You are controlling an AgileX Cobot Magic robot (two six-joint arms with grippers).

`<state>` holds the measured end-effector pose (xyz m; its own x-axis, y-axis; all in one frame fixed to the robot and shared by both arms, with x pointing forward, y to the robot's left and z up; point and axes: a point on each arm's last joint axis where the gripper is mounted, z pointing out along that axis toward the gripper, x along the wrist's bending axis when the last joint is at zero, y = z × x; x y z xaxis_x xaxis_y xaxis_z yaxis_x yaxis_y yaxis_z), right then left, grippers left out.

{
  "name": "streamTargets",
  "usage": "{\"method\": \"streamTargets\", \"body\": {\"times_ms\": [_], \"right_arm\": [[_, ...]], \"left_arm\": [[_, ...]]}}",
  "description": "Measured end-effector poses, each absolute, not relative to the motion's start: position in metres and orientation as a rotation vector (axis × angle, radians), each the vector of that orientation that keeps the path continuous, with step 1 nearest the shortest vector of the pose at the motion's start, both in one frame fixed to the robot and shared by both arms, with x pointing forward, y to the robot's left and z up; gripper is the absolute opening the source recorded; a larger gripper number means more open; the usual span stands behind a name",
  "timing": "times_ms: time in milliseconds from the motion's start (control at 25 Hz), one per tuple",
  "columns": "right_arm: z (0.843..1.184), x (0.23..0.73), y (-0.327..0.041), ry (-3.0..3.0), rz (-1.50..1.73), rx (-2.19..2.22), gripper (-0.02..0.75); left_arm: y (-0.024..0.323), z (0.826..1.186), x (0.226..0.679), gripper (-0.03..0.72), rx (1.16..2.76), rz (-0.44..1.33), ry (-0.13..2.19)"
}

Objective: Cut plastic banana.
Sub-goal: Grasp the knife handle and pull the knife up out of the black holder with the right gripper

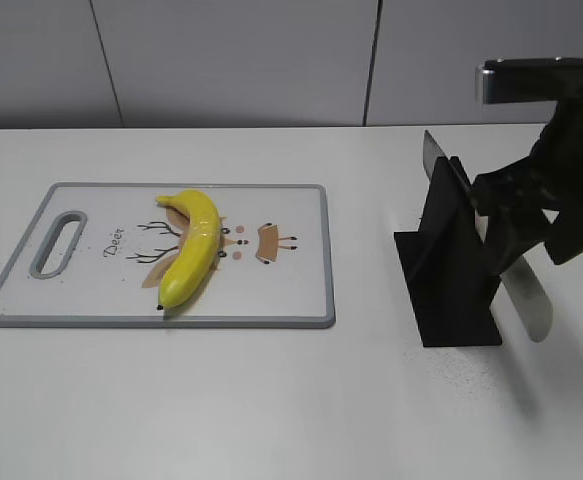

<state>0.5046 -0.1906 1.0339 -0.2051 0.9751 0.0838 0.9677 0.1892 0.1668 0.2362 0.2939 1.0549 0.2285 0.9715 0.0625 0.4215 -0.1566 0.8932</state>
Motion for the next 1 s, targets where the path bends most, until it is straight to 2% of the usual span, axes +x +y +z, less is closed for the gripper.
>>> {"method": "streamTargets", "body": {"times_ms": [240,440,560,680,1000], "right_arm": [[1.002,0.517,-0.186,2.399,0.146,2.033,0.483],[0.983,0.523,-0.184,2.392,0.059,2.093,0.43],[0.979,0.523,-0.184,2.384,0.044,2.11,0.36],[0.979,0.522,-0.182,2.368,0.043,2.146,0.176],[0.981,0.52,-0.182,2.359,0.06,2.169,0.183]], "left_arm": [[0.294,1.055,0.236,0.589,1.715,0.881,1.305],[0.294,1.055,0.236,0.589,1.715,0.881,1.305],[0.294,1.055,0.236,0.589,1.715,0.881,1.305],[0.294,1.055,0.236,0.589,1.715,0.881,1.305],[0.294,1.055,0.236,0.589,1.715,0.881,1.305]]}}
